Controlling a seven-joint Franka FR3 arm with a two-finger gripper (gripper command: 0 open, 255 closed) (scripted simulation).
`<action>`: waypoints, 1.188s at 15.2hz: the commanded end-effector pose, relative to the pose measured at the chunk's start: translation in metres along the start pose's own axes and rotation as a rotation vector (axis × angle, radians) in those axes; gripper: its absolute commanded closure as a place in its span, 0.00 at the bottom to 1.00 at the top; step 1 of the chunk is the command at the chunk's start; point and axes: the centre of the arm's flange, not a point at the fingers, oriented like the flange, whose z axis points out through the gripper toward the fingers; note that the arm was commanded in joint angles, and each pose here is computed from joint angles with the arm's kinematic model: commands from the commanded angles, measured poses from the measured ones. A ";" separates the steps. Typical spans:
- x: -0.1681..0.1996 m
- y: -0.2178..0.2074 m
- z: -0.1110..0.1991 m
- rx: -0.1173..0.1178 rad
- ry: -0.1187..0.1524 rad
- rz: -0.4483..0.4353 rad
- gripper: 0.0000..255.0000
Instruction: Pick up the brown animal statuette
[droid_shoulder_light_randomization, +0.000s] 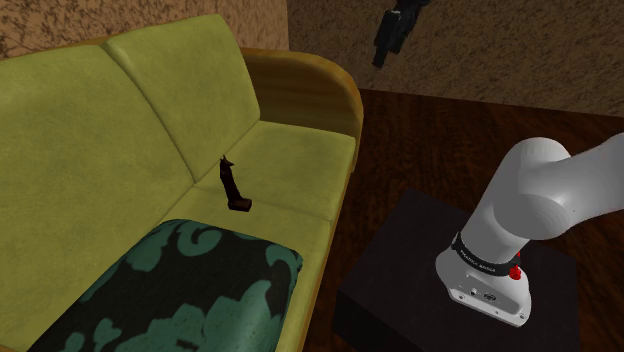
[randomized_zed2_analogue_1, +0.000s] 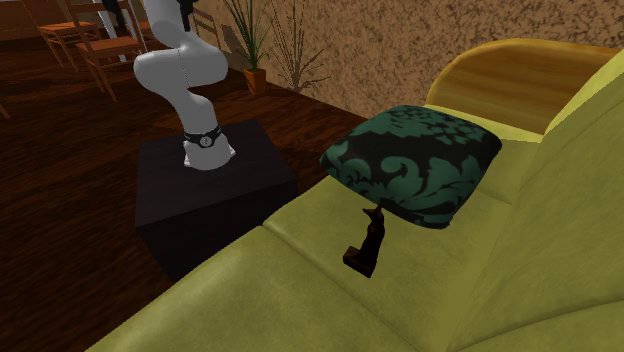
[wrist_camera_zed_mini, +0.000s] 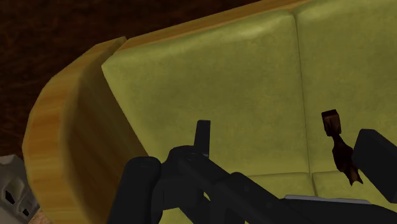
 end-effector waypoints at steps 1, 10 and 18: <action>0.000 0.000 0.000 0.000 0.000 0.000 0.00; 0.063 -0.061 0.076 0.018 0.022 -0.039 0.00; 0.118 -0.118 0.141 0.034 0.041 -0.074 0.00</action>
